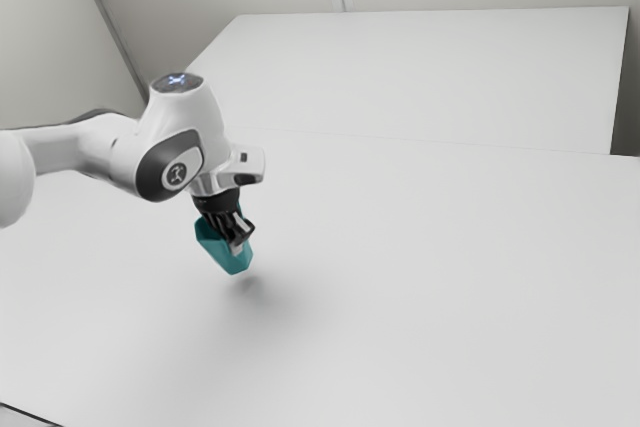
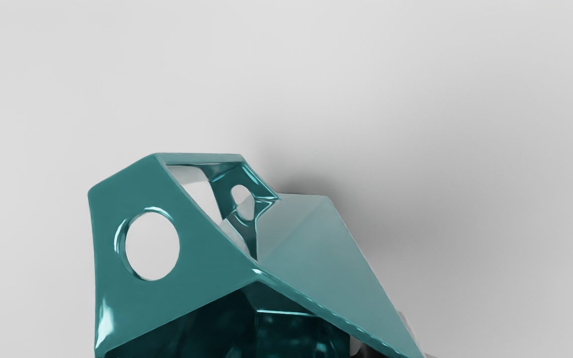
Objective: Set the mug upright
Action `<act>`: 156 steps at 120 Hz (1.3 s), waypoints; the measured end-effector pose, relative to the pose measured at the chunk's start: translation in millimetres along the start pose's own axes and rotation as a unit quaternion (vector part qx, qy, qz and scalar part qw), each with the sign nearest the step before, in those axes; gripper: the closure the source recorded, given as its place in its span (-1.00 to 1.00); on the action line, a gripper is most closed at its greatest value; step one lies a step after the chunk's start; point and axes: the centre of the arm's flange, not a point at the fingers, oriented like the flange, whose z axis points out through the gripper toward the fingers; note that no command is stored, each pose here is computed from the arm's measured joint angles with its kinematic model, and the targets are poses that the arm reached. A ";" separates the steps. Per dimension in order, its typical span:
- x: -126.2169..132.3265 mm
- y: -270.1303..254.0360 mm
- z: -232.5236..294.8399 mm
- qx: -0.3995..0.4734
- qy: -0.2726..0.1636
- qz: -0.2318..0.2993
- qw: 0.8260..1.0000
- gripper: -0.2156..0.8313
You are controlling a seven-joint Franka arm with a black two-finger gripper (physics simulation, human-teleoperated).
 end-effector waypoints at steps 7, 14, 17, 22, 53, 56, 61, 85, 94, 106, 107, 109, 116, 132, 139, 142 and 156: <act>-0.1 0.4 4.2 0.002 0.006 -0.009 1.000 0.91; -0.5 1.2 8.2 0.003 0.011 -0.017 1.000 0.91; -0.6 1.8 9.6 0.003 0.013 -0.020 1.000 0.91; -0.5 2.0 11.1 0.004 0.017 -0.026 1.000 0.91; 1.9 4.0 31.6 0.002 0.030 -0.058 0.998 0.91; 2.5 4.0 32.9 0.002 0.030 -0.061 0.998 0.91; 3.3 4.1 34.2 0.002 0.032 -0.065 0.997 0.91; 5.6 5.7 46.1 -0.001 0.026 -0.080 0.996 0.91; 5.5 5.8 50.7 -0.003 0.021 -0.085 0.996 0.91; 5.8 6.3 56.2 -0.004 0.016 -0.091 0.996 0.91; 5.8 6.3 56.6 -0.004 0.016 -0.092 0.996 0.91; 6.0 6.4 57.4 -0.004 0.015 -0.092 0.996 0.91; 6.4 6.6 59.8 -0.005 0.013 -0.095 0.995 0.91; 6.7 7.7 58.5 -0.007 0.015 -0.100 0.995 0.56; 6.7 7.8 56.1 -0.007 0.017 -0.101 0.995 0.31; 6.6 7.7 54.6 -0.007 0.019 -0.102 0.995 0.22; 5.6 7.3 39.9 -0.004 0.033 -0.104 0.994 -0.11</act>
